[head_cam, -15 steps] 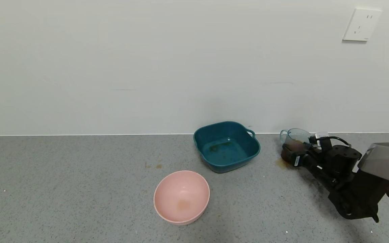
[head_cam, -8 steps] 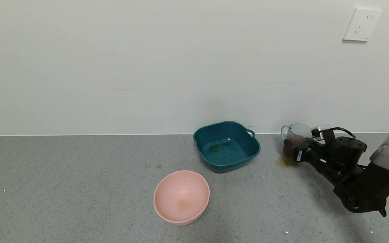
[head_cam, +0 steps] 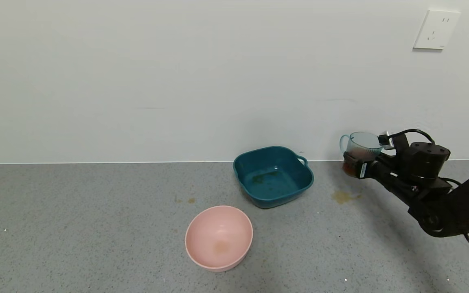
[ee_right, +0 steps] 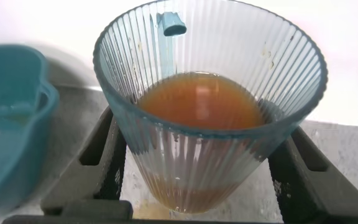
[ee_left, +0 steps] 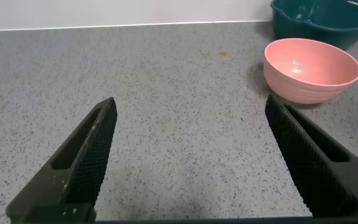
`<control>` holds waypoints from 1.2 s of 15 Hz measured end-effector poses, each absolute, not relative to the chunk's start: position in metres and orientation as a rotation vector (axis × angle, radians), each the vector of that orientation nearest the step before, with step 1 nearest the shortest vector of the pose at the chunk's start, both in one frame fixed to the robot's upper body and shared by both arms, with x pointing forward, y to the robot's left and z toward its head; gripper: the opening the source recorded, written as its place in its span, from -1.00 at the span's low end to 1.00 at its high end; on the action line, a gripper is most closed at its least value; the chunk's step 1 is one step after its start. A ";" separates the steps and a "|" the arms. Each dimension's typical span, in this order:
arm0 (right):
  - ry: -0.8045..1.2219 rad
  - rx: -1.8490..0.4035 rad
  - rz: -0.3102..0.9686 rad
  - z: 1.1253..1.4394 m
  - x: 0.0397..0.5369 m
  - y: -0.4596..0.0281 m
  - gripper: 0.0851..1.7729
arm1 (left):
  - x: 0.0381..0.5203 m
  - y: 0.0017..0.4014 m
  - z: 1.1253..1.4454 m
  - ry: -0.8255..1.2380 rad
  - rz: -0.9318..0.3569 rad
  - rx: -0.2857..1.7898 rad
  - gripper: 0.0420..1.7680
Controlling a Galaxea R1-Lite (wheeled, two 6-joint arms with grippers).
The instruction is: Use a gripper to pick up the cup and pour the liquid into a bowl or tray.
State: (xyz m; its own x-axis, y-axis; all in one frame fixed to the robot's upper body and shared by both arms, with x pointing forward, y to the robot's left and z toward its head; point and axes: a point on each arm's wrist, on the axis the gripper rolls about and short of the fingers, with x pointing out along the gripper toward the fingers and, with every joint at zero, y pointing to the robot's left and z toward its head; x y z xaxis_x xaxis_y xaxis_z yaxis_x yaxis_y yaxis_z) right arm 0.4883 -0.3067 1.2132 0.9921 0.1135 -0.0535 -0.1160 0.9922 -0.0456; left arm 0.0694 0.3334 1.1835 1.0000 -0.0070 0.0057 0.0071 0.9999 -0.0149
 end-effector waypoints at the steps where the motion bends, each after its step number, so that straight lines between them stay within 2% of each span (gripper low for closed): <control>1: 0.036 -0.062 0.110 1.221 0.490 -0.304 0.49 | 0.069 0.333 1.183 -0.005 -0.007 -0.015 0.94; 9: 0.020 -0.101 0.192 1.275 0.489 -0.256 0.49 | 0.069 0.333 1.183 -0.005 -0.007 -0.015 0.94; 18: -0.043 -0.149 0.333 1.303 0.463 -0.183 0.49 | 0.069 0.333 1.183 -0.006 -0.007 -0.015 0.94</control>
